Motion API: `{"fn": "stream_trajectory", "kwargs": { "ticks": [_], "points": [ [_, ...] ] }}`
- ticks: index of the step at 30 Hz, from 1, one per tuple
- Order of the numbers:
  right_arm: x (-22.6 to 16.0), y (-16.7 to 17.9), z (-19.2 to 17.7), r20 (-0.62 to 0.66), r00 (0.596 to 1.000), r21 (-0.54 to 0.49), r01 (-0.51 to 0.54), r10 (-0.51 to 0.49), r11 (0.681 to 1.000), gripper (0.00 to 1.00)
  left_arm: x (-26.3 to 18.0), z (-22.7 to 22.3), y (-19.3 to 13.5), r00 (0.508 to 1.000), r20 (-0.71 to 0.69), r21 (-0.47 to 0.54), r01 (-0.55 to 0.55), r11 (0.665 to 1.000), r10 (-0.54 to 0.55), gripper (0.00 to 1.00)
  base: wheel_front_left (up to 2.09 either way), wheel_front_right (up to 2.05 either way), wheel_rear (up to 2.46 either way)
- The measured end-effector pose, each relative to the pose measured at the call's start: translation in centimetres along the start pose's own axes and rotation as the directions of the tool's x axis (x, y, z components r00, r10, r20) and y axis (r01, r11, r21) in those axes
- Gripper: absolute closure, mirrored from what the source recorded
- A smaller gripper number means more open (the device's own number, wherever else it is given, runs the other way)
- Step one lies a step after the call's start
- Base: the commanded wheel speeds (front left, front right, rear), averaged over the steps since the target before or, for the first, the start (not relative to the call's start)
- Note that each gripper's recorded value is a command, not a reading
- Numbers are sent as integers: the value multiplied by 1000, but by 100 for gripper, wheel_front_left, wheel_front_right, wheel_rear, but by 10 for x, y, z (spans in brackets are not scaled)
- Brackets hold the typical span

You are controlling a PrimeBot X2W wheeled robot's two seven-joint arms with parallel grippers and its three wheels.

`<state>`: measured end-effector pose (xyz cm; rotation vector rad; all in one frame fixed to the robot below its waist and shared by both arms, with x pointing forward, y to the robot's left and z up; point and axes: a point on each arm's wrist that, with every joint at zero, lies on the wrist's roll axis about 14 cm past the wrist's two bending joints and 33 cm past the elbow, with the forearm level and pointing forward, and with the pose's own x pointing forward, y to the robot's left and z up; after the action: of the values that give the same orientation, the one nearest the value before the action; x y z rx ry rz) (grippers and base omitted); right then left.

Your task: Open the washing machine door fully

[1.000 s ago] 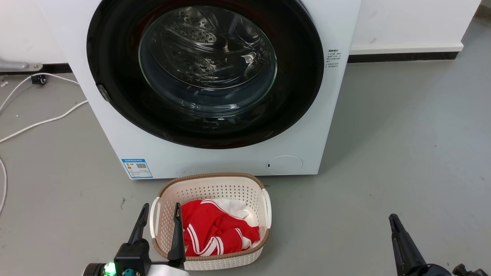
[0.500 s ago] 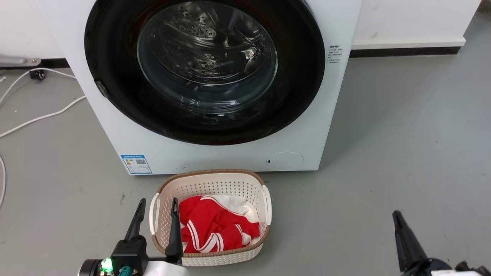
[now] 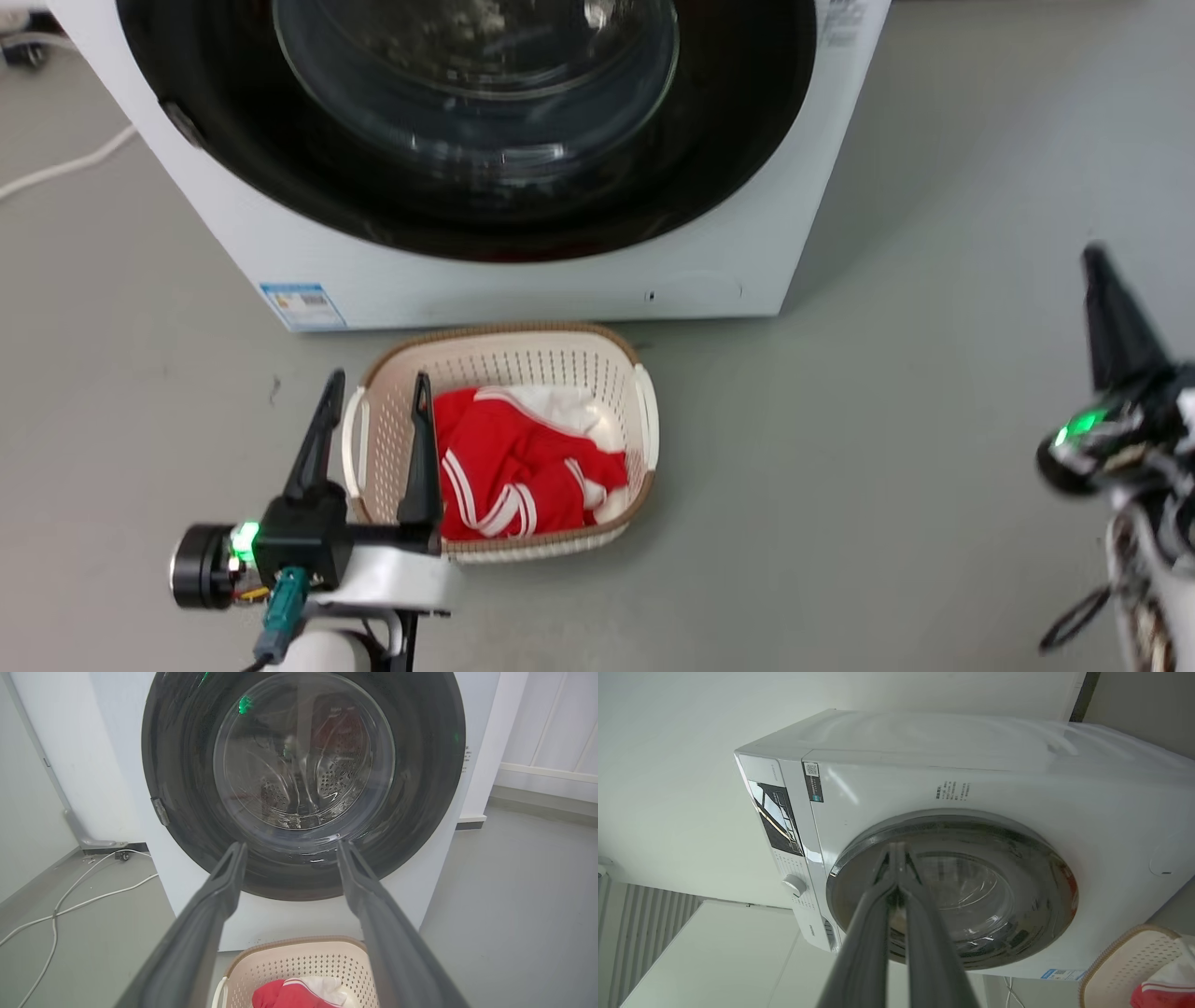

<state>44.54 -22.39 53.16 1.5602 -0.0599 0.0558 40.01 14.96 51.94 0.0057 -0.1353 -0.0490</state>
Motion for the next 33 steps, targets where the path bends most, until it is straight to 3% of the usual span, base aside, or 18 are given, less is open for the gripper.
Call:
{"fn": "stream_trajectory", "kwargs": {
  "ticks": [12,18,24,33],
  "points": [
    [131,-6,-2,-139,990,-189,-9,-18,982,100,50,-36,0,999,-38,-5,17,1000,-17,0,0,0,0],
    [183,-17,-29,-245,969,-276,-25,-45,961,100,65,-56,5,998,-61,6,16,1000,-15,0,0,0,0],
    [218,-32,-64,-343,936,-323,-36,-81,946,100,69,-74,13,995,-97,20,2,1000,0,0,0,0,0],
    [242,-43,-104,-430,896,-357,-57,-110,932,100,64,-88,23,990,-139,28,-28,999,31,0,0,0,0]
  ]
}}
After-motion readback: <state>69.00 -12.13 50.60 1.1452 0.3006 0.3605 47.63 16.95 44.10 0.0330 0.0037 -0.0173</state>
